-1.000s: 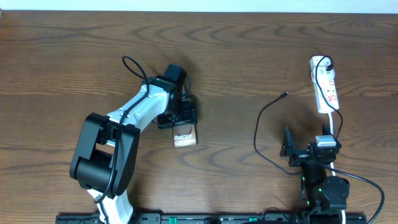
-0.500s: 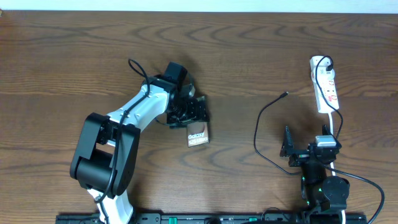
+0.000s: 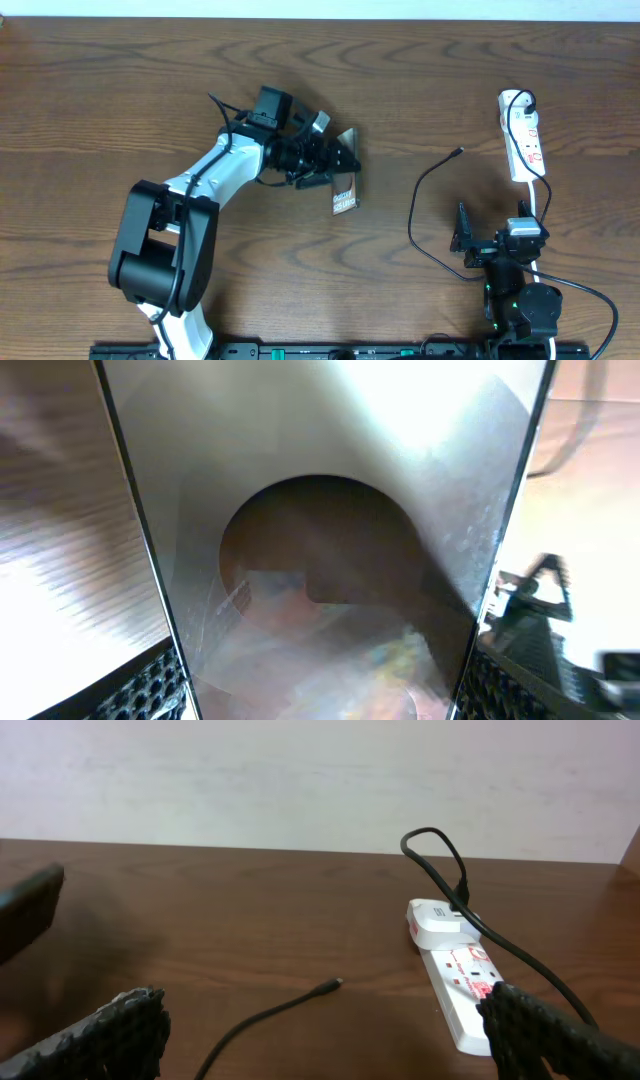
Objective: Plug charger to phone and switch on socket
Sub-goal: 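Raise and rotate the phone with the left gripper, bottom edge toward right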
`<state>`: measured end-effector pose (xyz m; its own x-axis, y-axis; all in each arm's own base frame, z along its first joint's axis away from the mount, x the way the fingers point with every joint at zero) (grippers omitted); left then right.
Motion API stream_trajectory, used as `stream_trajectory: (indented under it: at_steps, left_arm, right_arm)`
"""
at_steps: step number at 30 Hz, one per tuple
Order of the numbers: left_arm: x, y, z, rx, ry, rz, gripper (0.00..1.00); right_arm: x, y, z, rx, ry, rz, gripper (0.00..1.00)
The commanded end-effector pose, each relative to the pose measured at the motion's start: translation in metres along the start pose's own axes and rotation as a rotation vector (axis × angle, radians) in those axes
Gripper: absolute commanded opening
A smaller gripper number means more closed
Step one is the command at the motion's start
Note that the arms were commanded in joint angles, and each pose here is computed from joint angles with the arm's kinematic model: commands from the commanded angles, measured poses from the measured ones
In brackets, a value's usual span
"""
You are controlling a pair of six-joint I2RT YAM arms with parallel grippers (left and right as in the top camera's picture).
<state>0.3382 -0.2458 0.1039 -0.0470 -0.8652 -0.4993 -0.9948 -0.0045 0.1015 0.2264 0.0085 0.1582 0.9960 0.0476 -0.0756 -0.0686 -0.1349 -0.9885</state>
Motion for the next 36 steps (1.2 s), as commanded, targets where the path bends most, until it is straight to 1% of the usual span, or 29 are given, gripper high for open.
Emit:
stream_trajectory:
  at_steps: [1, 4, 17, 22, 31, 36]
  left_arm:
    - [-0.015, -0.001, -0.037, 0.009, 0.155, 0.042, 0.54]
    - [-0.018, -0.004, -0.048, 0.004, 0.209, 0.052, 0.54]
    - [-0.027, -0.017, -0.081, -0.168, 0.325, 0.08, 0.54]
    - [-0.029, -0.022, -0.088, -0.247, 0.342, 0.084, 0.54]
    - [-0.031, -0.024, -0.087, -0.402, 0.338, 0.102, 0.54]
    - [-0.031, -0.024, -0.087, -0.412, 0.338, 0.104, 0.54]
  right_arm:
    - [0.0, 0.001, 0.002, -0.009, -0.009, 0.003, 0.99]
    - [0.0, 0.001, 0.002, -0.009, -0.009, 0.003, 0.99]
    - [0.0, 0.001, 0.002, -0.009, -0.009, 0.003, 0.99]
    - [0.0, 0.001, 0.002, -0.009, -0.009, 0.003, 0.99]
    - [0.0, 0.001, 0.002, -0.009, -0.009, 0.003, 0.99]
    - [0.0, 0.001, 0.002, -0.009, -0.009, 0.003, 0.99]
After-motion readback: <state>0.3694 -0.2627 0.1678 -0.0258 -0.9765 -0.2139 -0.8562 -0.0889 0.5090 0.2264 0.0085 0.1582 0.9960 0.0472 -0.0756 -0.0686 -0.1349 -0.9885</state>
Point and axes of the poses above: each gripper's point midway between its finger pads, its own x axis out along the fingers, its own z axis along the line the jaws close on, y = z × x, the point moved 2 cm from there along -x, back along the fingers, and after that the axes turned 7 degrees about -x, right-handed, at the moved point
